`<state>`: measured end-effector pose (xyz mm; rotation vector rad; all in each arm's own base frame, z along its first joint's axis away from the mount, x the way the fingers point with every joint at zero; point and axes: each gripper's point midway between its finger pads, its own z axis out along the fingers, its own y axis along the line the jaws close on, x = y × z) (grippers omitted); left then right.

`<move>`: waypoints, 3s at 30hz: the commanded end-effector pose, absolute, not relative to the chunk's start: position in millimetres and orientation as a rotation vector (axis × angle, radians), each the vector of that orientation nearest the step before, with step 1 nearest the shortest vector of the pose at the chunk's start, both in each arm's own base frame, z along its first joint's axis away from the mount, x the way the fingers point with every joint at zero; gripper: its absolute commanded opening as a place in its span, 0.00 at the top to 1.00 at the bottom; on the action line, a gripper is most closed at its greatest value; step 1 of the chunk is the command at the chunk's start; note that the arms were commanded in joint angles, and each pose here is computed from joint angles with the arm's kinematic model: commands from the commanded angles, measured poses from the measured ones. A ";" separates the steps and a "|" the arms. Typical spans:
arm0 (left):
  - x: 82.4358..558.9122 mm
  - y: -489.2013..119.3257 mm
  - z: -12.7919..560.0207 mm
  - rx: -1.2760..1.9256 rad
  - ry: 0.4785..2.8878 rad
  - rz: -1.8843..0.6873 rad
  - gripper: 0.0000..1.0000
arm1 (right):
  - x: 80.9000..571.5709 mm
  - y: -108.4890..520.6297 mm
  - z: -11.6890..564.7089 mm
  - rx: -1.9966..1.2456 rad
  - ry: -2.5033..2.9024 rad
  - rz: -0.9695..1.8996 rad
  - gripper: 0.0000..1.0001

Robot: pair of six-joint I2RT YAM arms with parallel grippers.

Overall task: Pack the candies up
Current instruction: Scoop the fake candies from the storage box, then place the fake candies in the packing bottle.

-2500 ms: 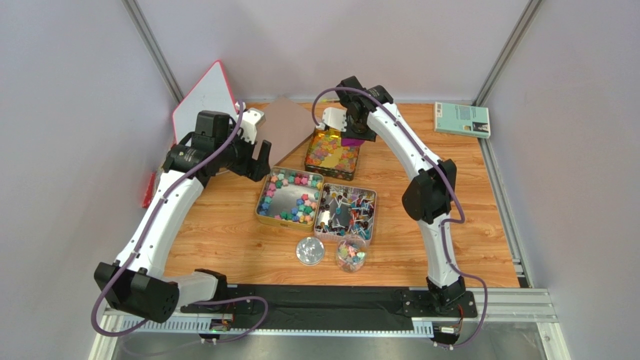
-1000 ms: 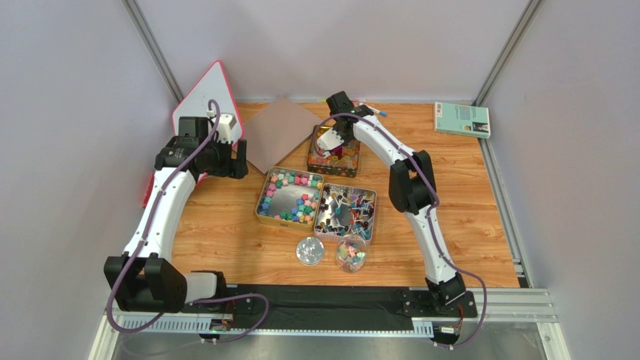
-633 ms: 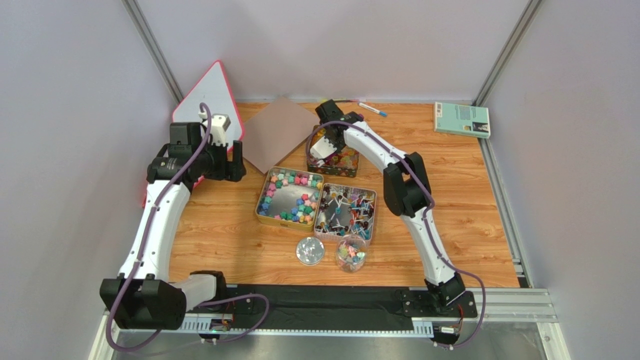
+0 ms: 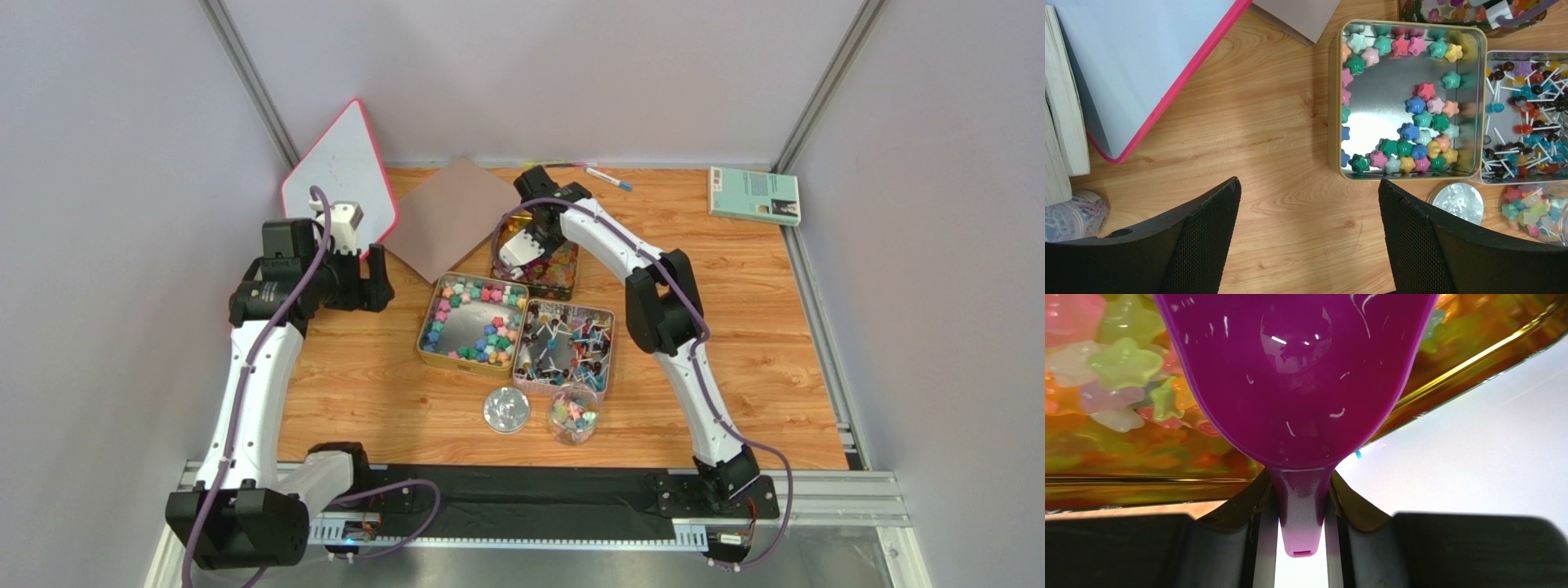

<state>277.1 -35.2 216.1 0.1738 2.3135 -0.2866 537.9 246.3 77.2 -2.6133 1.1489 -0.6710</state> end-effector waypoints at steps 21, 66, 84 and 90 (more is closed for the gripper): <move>306.3 -17.7 212.9 0.199 2.376 -0.203 0.13 | 487.3 250.9 47.3 -2.576 1.105 0.144 1.00; 310.0 -32.9 220.7 0.429 2.341 -0.045 0.13 | 409.8 163.7 232.3 -1.714 1.674 0.170 1.00; 283.1 -51.8 225.5 0.477 2.278 -0.092 0.12 | 223.7 86.4 211.0 -2.213 1.607 -0.110 1.00; 276.4 -52.5 227.7 0.471 2.268 -0.104 0.12 | 200.4 83.7 200.8 -2.330 1.552 -0.244 1.00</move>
